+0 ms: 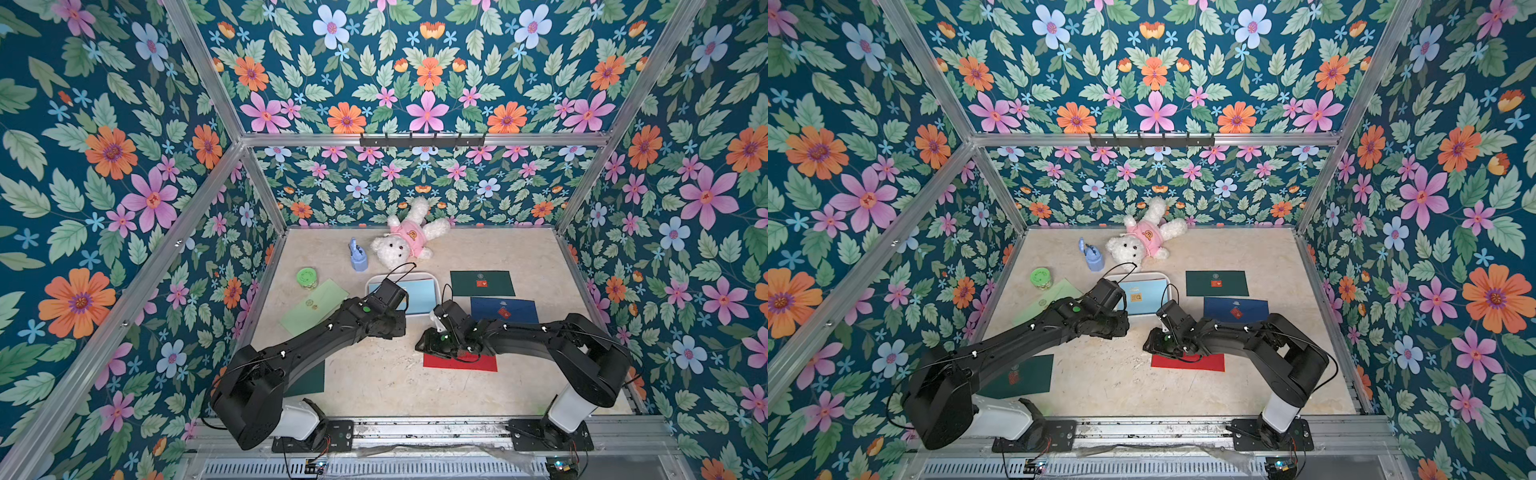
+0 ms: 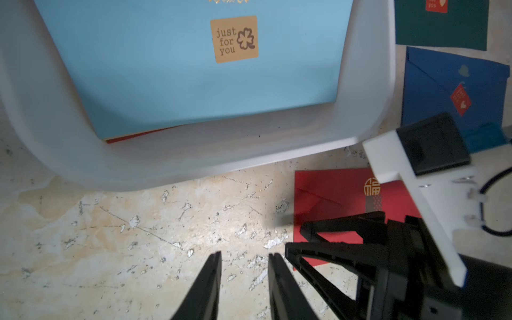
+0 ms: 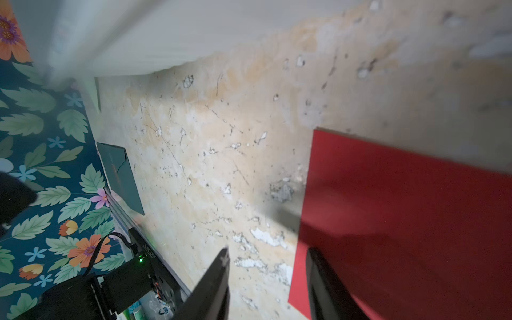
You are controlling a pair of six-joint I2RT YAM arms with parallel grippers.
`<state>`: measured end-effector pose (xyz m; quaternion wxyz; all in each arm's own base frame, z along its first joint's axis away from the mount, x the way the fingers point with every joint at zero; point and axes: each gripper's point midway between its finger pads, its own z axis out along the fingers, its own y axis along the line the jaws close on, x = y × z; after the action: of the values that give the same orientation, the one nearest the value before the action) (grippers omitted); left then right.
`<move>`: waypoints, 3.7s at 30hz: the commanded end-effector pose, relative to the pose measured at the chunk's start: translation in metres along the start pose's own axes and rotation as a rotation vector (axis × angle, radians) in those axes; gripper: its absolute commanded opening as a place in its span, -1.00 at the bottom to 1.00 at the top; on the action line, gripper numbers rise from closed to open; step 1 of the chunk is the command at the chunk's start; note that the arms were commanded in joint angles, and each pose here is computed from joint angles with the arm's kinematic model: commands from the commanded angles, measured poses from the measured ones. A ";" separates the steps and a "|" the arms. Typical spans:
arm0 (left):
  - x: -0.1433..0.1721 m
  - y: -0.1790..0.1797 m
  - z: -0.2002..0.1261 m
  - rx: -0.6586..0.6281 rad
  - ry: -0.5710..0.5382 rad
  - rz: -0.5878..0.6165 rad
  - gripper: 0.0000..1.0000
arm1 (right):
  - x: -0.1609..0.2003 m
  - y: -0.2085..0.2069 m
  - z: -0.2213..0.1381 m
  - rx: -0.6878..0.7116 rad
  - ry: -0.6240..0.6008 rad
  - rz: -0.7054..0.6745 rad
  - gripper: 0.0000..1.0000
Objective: Put the sealed envelopes into the storage box
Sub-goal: Move the envelope to the center of the board.
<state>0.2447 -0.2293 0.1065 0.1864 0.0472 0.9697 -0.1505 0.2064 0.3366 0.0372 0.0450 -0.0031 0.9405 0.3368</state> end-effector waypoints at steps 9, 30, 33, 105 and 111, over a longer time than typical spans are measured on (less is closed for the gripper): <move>0.015 -0.007 0.011 0.063 0.034 -0.028 -0.27 | -0.027 -0.060 -0.077 0.152 -0.125 0.090 0.25; 0.025 -0.064 0.058 0.200 0.071 0.092 -0.14 | -0.015 -0.158 -0.117 0.320 -0.141 0.198 0.99; 0.030 -0.065 0.066 0.198 0.086 0.097 -0.14 | -0.018 -0.151 -0.114 0.304 -0.131 0.181 0.99; 0.067 0.013 0.064 -0.086 0.085 0.044 -0.11 | -0.039 -0.111 -0.107 0.370 -0.160 -0.059 0.98; 0.094 -0.013 0.074 0.011 0.177 0.042 -0.11 | -0.036 -0.122 -0.120 0.366 -0.145 -0.031 0.96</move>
<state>0.1993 -0.2448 0.0184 0.1469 0.0852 0.9794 -0.1095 0.2452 0.1726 0.0571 0.1351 0.0209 0.9772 0.1625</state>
